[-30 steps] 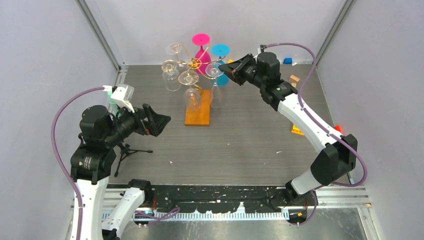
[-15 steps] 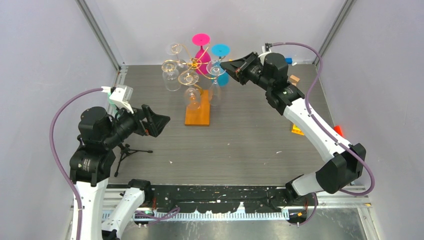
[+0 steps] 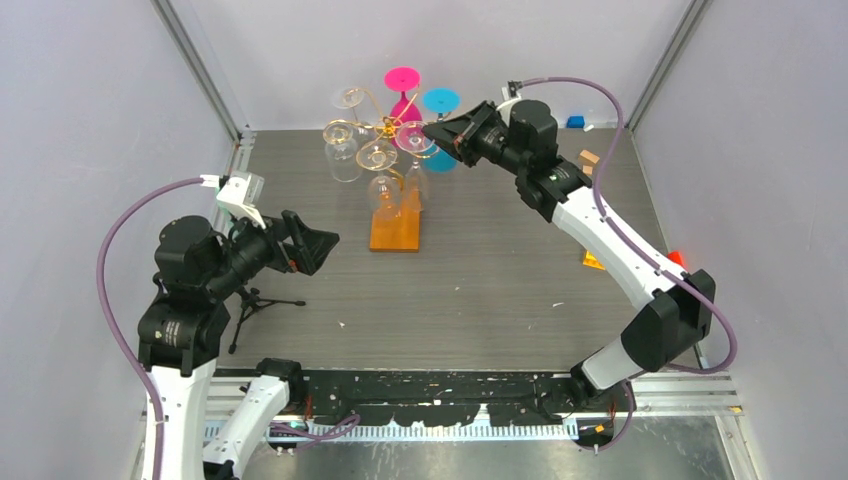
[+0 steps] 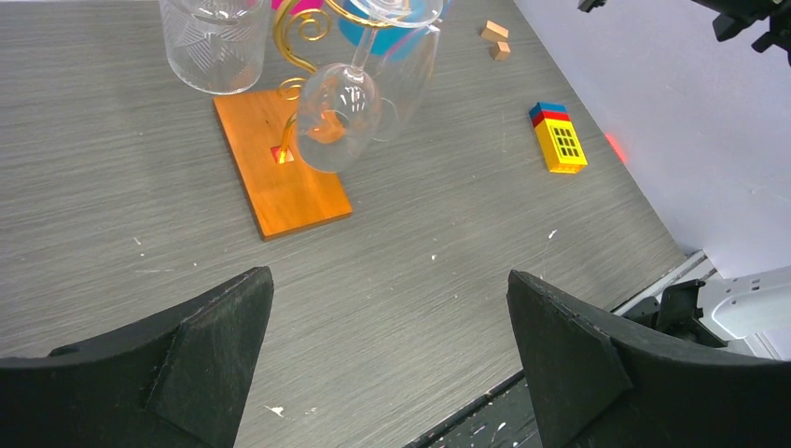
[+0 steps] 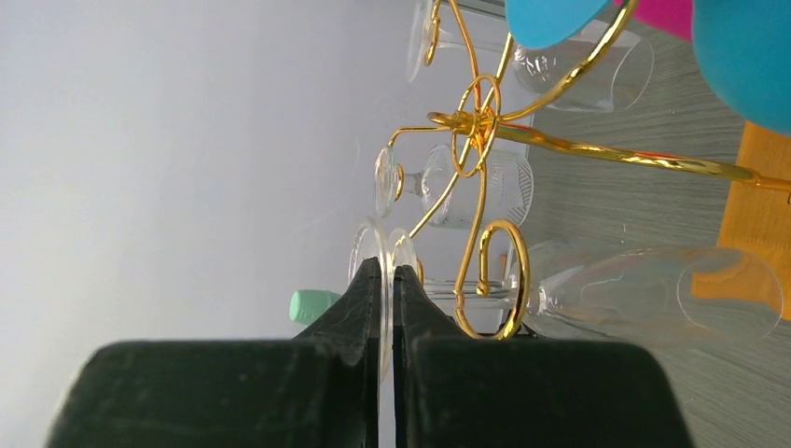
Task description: Take the wine glass off the wine glass rack
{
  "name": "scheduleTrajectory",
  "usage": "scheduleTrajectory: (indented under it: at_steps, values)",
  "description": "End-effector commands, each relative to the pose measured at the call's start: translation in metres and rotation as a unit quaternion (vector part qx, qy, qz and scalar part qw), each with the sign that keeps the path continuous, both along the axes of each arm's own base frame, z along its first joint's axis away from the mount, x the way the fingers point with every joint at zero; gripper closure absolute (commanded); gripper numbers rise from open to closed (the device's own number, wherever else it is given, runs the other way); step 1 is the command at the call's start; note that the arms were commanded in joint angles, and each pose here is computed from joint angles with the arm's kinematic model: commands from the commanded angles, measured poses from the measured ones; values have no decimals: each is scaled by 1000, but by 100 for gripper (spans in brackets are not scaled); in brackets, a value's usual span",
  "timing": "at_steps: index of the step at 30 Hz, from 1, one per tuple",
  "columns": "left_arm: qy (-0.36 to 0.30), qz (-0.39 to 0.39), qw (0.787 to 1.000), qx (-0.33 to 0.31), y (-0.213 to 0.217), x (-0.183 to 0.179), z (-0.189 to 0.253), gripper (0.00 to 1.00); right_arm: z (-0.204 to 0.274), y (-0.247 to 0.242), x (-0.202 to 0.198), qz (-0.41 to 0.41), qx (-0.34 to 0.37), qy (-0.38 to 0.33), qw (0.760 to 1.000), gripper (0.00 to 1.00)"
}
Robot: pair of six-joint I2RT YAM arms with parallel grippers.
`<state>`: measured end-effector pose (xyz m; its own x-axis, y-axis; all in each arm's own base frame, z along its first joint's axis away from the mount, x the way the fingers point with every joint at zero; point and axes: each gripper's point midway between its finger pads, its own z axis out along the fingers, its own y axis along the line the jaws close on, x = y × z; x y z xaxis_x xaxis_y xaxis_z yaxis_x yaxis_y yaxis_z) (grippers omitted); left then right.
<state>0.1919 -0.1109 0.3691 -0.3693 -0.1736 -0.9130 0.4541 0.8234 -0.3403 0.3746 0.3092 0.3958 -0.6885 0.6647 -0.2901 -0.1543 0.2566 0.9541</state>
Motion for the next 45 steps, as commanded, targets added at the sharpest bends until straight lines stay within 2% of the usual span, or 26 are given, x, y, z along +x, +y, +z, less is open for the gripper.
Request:
scheduleTrajectory:
  at_steps: [1,13,27,32,38,45]
  values:
    - [-24,3,1000,-4,1,-4,14,0,35,7,6,3,6,-52,999,100]
    - [-23,3,1000,-2,1,-4,13,0,39,-18,40,-106,-44,-68,991,100]
    - [-18,0,1000,-17,-3,3,9,0,38,-57,32,-188,-44,-54,980,100]
    - [-18,-48,999,-15,-16,3,6,0,36,-73,11,-197,-48,-44,978,100]
    - [4,-111,992,-53,-38,6,4,0,26,-87,-26,-179,-58,-29,982,100]
    - [15,-164,982,-97,-64,5,1,2,3,-109,-91,-137,-77,-27,987,100]
